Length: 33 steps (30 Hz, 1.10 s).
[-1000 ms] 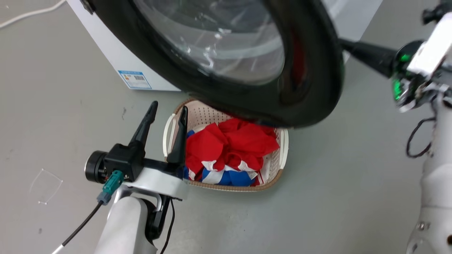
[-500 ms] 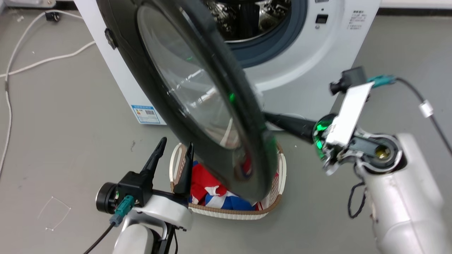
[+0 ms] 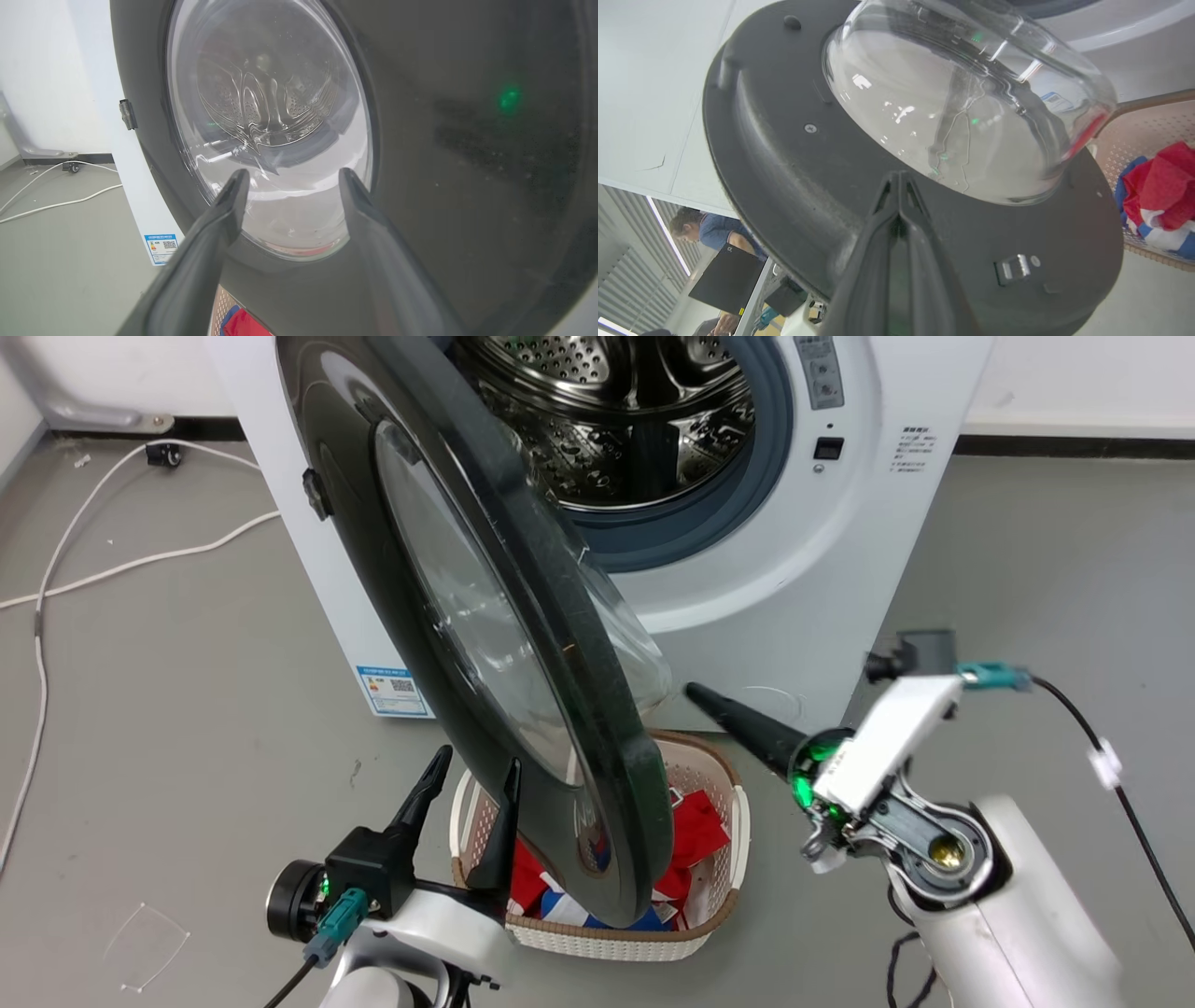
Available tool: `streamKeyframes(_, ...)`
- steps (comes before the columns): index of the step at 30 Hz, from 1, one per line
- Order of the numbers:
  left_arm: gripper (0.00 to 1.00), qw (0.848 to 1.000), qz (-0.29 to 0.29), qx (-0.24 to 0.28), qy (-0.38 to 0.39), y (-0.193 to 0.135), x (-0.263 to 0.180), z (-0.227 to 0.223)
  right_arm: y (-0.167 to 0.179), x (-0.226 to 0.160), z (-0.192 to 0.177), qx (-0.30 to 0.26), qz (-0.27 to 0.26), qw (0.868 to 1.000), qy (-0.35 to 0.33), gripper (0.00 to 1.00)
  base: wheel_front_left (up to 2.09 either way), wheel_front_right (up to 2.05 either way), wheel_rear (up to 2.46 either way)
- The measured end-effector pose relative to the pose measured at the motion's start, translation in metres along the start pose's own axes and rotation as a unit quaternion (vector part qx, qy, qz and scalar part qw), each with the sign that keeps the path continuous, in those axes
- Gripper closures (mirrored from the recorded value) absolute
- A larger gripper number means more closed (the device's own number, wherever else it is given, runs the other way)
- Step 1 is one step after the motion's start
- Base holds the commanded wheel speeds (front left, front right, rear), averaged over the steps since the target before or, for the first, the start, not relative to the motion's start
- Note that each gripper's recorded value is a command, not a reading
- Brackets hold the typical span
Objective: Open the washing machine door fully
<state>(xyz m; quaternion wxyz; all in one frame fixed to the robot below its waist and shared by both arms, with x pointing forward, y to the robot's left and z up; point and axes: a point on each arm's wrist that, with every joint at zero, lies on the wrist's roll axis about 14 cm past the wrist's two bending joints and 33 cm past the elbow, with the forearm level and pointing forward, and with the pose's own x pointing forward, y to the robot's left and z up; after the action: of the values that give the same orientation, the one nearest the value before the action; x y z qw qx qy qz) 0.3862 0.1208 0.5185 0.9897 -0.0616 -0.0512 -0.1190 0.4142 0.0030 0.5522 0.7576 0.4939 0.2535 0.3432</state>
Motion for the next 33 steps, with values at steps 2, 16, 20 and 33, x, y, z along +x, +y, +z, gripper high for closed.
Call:
streamKeyframes(2,0.0,1.0,-0.001,0.0,0.0,-0.002,-0.001,0.0,-0.01,-0.011,0.014,0.002,-0.015,0.999,-0.052,1.0,0.0,0.0,0.0)
streamKeyframes(16,0.0,1.0,-0.009,-0.004,0.007,-0.007,0.001,-0.006,-0.094,-0.148,0.078,-0.058,-0.174,0.928,-0.324,0.0,0.0,0.0,0.0)
streamKeyframes(20,0.0,1.0,-0.003,-0.002,0.008,-0.003,0.004,-0.007,-0.106,-0.18,0.085,-0.14,-0.23,0.892,-0.362,0.0,0.0,0.0,0.0)
streamKeyframes(33,0.0,1.0,0.01,0.009,0.001,0.006,0.01,-0.003,-0.057,-0.193,0.1,-0.463,-0.306,0.765,-0.327,0.0,0.0,0.0,0.0)
